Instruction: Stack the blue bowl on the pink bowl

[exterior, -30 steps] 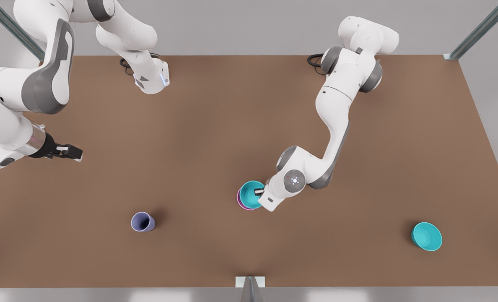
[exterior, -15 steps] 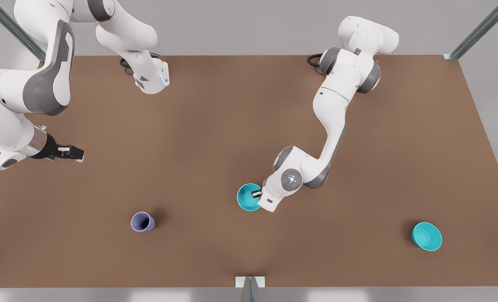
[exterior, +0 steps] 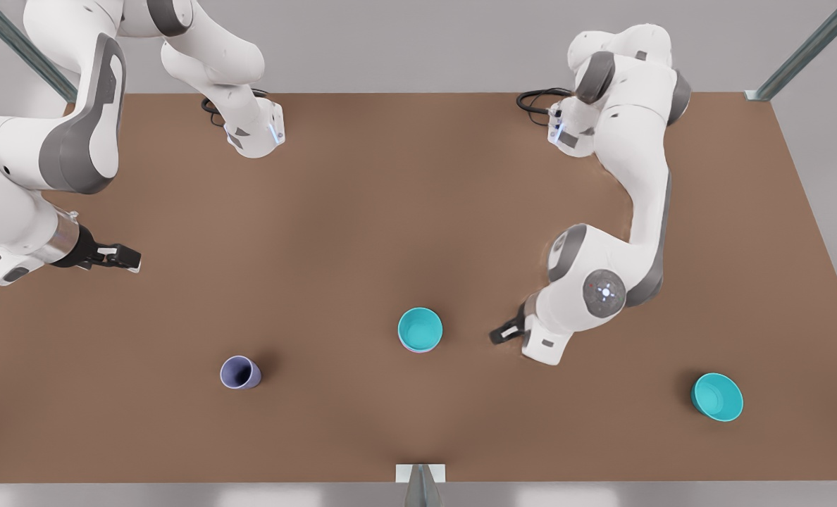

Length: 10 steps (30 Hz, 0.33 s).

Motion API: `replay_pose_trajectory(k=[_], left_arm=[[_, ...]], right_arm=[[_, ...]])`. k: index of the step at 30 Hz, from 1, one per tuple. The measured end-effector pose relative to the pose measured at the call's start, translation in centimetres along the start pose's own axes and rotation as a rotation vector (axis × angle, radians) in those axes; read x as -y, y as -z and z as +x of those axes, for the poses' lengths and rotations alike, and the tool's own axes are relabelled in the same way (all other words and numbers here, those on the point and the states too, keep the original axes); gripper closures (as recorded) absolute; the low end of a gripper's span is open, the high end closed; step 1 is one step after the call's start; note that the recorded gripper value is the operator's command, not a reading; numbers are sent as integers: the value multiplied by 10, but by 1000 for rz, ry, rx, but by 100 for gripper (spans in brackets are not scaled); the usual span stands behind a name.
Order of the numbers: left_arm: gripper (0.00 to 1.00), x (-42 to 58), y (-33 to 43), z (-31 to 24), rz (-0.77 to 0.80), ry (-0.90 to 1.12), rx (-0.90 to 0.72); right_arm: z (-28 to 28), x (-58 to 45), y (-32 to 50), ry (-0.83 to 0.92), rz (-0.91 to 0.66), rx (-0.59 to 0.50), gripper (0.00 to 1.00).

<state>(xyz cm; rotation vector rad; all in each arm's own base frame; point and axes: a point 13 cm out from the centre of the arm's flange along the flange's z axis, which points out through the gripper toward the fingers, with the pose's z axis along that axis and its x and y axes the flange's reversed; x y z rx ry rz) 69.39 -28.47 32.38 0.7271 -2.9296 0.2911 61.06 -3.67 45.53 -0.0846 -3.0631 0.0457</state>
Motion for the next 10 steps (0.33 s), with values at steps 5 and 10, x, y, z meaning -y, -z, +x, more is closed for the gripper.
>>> replay_pose_trajectory(k=[5,10], left_arm=[[0,-187,159,-17,-170,53,11],[0,-245,166,39,-262,-42,-38]], right_arm=[[0,0,1,1,-1,2,0],[0,0,0,2,-1,1,0]])
